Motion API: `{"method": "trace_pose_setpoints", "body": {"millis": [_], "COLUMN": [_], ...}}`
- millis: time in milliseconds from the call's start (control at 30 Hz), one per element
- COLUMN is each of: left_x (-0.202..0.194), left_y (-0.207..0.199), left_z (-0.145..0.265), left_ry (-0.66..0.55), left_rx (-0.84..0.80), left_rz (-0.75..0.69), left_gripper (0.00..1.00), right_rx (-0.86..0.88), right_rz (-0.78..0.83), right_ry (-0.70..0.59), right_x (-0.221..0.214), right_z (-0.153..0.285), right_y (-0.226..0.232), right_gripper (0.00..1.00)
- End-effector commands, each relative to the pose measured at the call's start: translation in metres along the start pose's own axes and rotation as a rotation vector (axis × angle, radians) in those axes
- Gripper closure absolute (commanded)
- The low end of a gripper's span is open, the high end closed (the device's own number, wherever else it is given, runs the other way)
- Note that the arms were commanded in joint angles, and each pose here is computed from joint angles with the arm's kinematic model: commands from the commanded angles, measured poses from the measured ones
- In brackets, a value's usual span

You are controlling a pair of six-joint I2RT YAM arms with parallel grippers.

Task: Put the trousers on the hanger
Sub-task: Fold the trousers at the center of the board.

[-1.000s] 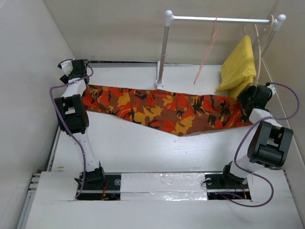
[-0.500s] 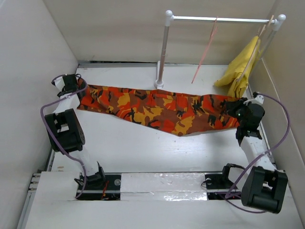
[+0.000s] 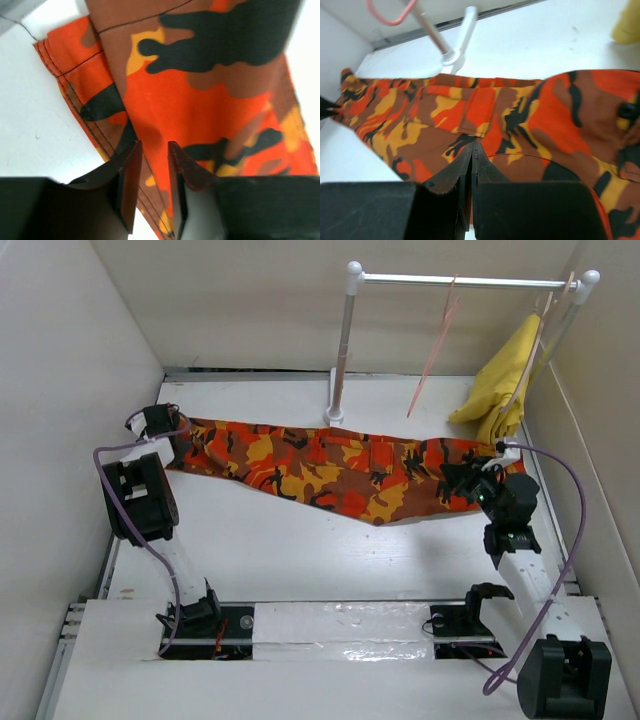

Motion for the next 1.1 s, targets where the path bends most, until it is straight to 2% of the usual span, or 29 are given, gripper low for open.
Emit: {"method": "trace_pose_setpoints", "body": {"millis": [0,100,300,800,867,1067], "left_x": [0.012,0.019,0.031,0.037,0.036,0.049], "left_y": [-0.005,0.011,0.024,0.000,0.002,0.002], "left_z": [-0.007,-0.012,-0.020,-0.027,-0.027,-0.019], "left_ry": [-0.029,-0.056,-0.079,-0.075,-0.070,-0.102], "left_rx": [-0.008,0.043,0.061,-0.048,-0.035,-0.008], "left_rz": [0.043,0.064,0.074,0.064,0.061,0.041], "left_gripper": [0.76,0.76,0.66,0.68,0.72,0.73], "right_rx": [0.059,0.080,0.117,0.165,0.162,0.177], "right_rz": [0.073,0.075,0.073,0.131,0.135,0.142], "right_ry": [-0.039,-0.017,0.000,-0.005,-0.001,0.006], "right_x": [0.016,0.013,0.008,0.008,0.007,0.006], "right_z": [-0.002,-0.005,-0.010,-0.015,-0.017,-0.019], "right_y": [0.017,0.021,0.028,0.064,0.065,0.070], "right_gripper": [0.93,0.91,0.90,0.89,0.89,0.89]}}
Point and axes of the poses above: each gripper's point midway between its finger pads, its own z axis back along the fingers, its own y axis along the line the jaws close on, x = y × z, the point moved 1 cm from there along z, back along the fingers, and after that the axes turned 7 degrees about z, right-handed, at the moved point
